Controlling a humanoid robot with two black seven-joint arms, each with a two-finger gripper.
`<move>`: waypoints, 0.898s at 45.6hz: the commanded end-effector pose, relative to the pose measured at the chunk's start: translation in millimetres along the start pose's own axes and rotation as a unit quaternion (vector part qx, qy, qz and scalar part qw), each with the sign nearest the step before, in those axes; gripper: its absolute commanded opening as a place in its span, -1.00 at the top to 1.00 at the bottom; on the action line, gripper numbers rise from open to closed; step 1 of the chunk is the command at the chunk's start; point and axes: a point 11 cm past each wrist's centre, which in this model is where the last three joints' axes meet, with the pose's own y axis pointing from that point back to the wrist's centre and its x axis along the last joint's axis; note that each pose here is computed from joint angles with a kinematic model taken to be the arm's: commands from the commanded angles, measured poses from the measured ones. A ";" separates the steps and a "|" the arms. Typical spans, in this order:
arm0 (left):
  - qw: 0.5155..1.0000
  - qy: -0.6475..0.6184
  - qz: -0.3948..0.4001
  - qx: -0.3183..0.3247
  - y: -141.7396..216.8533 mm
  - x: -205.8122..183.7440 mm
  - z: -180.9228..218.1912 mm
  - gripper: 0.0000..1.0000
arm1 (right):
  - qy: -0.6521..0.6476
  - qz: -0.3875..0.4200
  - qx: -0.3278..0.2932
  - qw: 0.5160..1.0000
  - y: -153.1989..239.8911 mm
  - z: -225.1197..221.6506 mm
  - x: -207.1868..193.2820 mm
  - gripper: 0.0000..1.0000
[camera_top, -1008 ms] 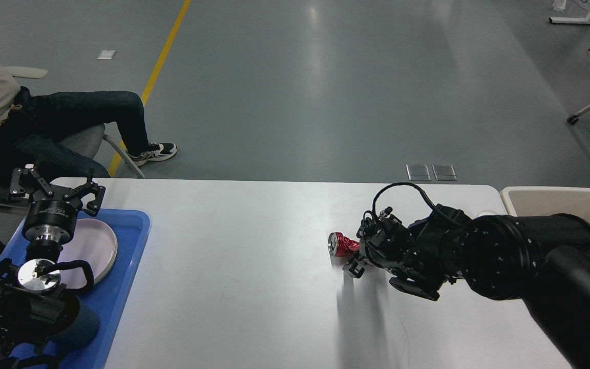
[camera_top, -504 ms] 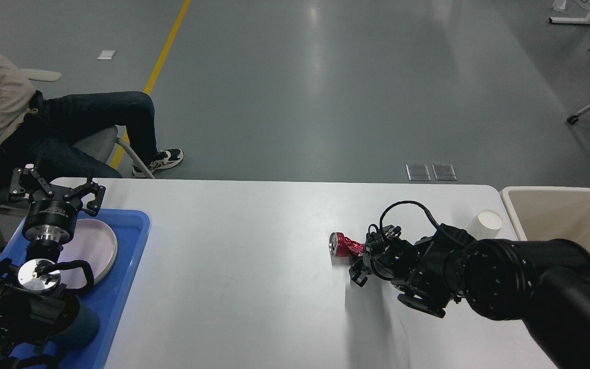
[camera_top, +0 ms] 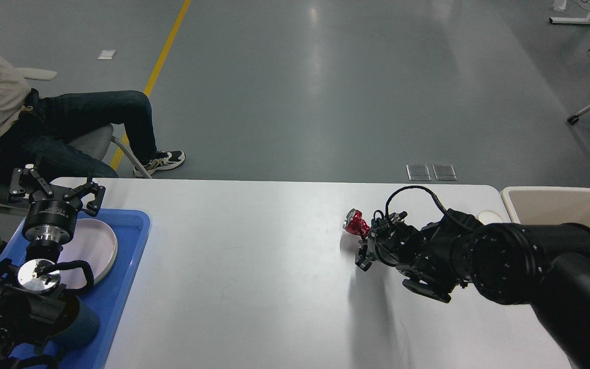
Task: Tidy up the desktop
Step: 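Lift the red can to the beige bin and drop it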
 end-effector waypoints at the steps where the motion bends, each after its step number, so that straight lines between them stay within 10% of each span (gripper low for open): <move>1: 1.000 0.000 0.000 0.000 -0.2 -0.1 0.1 -0.92 | -0.014 -0.004 0.005 1.000 18.9 18.8 9.2 1.00; 27: 1.000 0.000 -0.001 0.000 -0.4 -0.7 0.0 -0.92 | -0.367 0.082 0.009 0.927 205.0 207.1 72.5 1.00; 41: 1.000 0.001 -0.002 0.000 -0.2 -0.6 0.1 -0.92 | -0.498 0.023 -0.122 0.858 194.2 286.0 -65.1 1.00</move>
